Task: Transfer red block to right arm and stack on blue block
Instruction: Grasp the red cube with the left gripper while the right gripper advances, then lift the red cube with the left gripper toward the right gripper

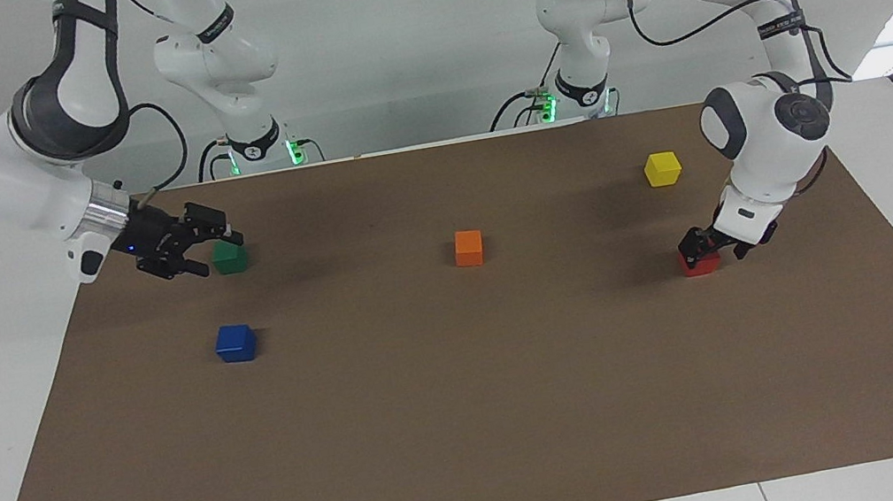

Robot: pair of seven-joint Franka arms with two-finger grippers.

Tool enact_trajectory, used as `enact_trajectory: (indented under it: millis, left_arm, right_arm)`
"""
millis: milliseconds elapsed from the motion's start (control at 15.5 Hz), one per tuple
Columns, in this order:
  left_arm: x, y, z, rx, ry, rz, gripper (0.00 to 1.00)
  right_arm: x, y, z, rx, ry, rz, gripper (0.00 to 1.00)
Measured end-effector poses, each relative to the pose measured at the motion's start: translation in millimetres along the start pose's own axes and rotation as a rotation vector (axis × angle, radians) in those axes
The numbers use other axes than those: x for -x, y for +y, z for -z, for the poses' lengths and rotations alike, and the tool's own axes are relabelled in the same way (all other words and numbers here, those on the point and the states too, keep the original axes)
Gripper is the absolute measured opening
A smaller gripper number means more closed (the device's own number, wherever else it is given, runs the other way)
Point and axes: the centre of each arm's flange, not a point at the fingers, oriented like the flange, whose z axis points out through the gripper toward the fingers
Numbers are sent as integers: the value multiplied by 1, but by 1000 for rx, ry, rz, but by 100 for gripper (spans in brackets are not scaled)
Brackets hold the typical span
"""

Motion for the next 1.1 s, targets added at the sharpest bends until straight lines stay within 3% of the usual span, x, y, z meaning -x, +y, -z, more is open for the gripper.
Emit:
enact_trajectory:
  millis: [387, 645, 774, 903, 1097]
  left_arm:
    - [6, 7, -11, 1, -24, -14, 97]
    - [10, 13, -17, 1, -37, -23, 54]
    - [9, 12, -11, 2, -53, -16, 54]
    - [-1, 16, 25, 28, -124, 50, 54]
    - [-10, 47, 128, 101, -210, 228, 54]
  right_arm:
    - [-12, -8, -36, -322, 52, 27, 100]
    - [-15, -14, -61, -562, 67, 60, 100]
    - [-18, -9, -81, -676, 71, 86, 100]
    - [-23, -15, -97, -776, 79, 99, 100]
    - [-31, -52, -119, -956, 71, 112, 100]
